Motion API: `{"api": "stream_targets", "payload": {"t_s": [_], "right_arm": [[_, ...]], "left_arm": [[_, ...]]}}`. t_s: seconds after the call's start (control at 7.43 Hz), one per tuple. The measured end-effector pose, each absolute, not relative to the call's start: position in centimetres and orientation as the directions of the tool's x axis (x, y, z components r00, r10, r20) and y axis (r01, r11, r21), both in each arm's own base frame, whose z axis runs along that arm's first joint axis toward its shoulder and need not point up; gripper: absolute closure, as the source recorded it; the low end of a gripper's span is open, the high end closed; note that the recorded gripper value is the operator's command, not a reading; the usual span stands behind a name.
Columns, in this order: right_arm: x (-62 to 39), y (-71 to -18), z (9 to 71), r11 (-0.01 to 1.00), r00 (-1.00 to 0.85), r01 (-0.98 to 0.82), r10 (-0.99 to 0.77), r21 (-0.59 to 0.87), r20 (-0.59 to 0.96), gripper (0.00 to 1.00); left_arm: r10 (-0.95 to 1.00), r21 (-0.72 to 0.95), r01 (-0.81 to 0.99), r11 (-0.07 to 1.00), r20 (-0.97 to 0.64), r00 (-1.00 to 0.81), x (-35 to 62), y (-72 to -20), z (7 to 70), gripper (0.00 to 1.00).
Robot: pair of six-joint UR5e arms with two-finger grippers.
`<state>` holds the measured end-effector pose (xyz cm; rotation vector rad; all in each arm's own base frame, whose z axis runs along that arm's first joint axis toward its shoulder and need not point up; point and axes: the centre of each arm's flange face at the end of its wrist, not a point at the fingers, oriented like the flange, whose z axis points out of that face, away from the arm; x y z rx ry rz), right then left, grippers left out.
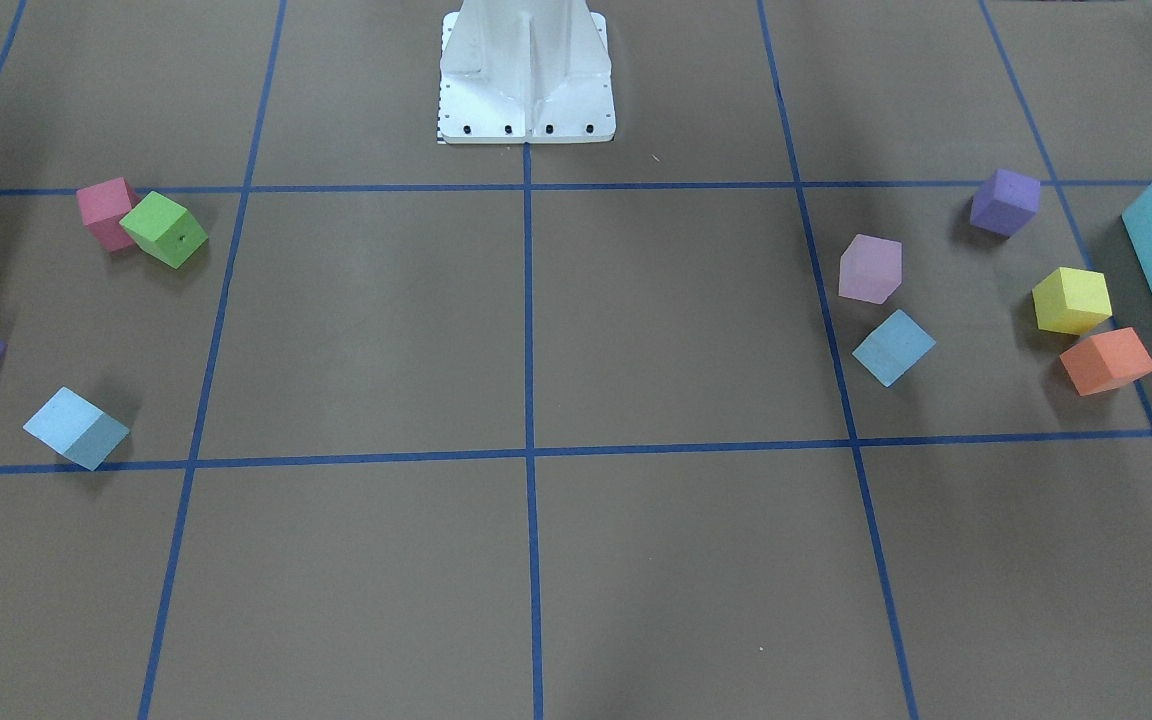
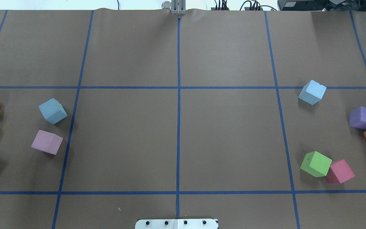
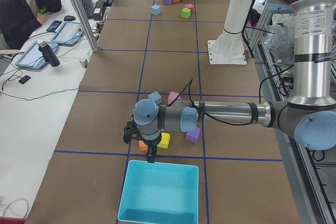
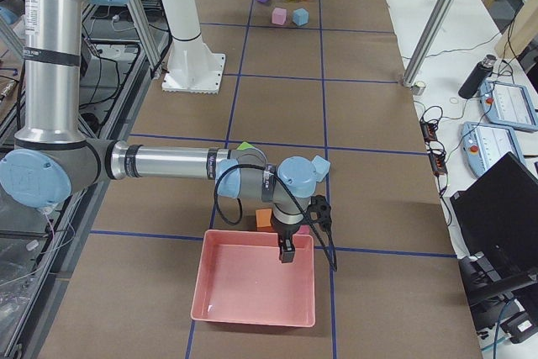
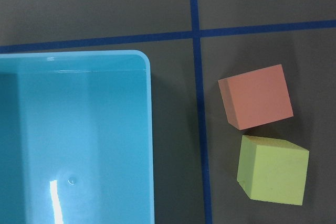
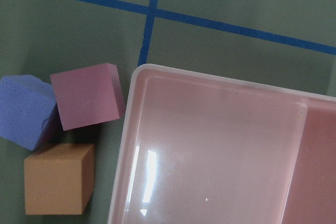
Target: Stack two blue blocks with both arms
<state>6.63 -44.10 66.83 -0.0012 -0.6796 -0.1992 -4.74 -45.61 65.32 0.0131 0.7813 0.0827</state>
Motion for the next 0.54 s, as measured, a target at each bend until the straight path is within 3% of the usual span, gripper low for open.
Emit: {"api": "stream_targets", "payload": {"t_s": [0.54], "right_arm": [[6.61, -44.36, 66.3, 0.979, 0.759, 0.184, -0.198, 0.087, 0.621, 0.0]], "left_arm": [[0.087, 0.048, -0.074, 0.996, -0.691, 0.717, -4.85, -45.62, 65.17, 0.01]]}}
